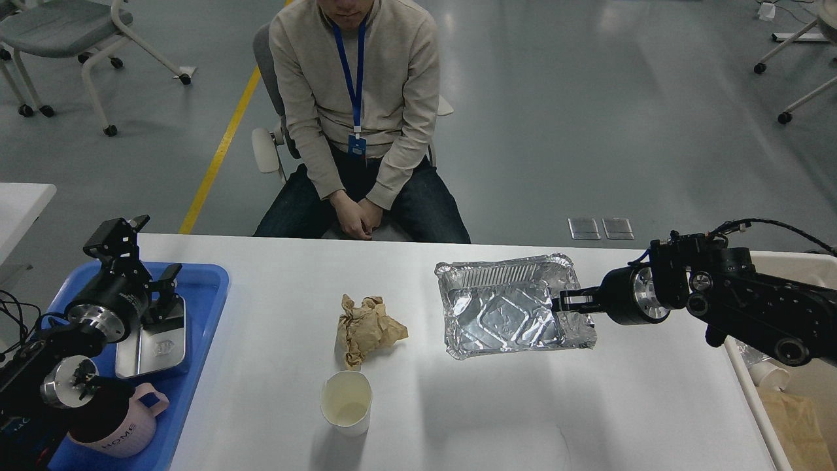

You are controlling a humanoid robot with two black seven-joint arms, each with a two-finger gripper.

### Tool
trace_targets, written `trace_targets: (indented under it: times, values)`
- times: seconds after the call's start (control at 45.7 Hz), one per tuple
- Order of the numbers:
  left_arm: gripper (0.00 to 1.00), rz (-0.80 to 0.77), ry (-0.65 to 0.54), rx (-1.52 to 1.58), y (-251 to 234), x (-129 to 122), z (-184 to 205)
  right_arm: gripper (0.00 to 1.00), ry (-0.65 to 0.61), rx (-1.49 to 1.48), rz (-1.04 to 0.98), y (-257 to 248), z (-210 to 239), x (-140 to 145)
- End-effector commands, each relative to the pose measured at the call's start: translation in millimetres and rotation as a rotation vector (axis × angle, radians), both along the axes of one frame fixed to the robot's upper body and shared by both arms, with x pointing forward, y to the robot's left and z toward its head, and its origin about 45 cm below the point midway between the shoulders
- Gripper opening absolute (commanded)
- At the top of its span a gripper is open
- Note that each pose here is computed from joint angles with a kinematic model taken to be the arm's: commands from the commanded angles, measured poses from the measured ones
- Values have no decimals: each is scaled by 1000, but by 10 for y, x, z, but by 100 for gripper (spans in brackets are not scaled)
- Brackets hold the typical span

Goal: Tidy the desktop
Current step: 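Move the left gripper off the blue tray toward the paper cup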

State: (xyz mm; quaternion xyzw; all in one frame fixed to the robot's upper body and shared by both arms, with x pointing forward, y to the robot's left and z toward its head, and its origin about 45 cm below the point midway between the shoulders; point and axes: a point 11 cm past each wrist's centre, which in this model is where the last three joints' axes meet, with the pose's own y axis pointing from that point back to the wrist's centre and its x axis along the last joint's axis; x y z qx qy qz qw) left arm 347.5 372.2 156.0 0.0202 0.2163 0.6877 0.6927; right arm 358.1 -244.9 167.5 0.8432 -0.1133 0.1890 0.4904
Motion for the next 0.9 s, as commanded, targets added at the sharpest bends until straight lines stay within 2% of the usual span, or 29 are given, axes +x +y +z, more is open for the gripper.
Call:
trace_targets:
  times: [0.0,0.11,0.307,0.416,0.657,0.767,0.876]
  values:
    - [97,-59,34,85,102,-32,158,0,0,2,1,14,-4,1]
    - [97,-128,7,141,109,-60,346,0,0,2,1,14,-4,1]
    - [97,-245,92,316,236,-311,371,0,-5,2,0,14,-2,6]
    - [97,-326,138,446,359,-526,528,0,-6,2,-2,9,5,11]
    - [97,-406,256,686,752,-796,778,0,-5,1,1,14,-1,7]
    - [97,-469,283,714,807,-853,851,0,-7,1,1,16,5,12]
    - [97,-543,256,742,723,-807,916,0,-8,1,2,17,11,16]
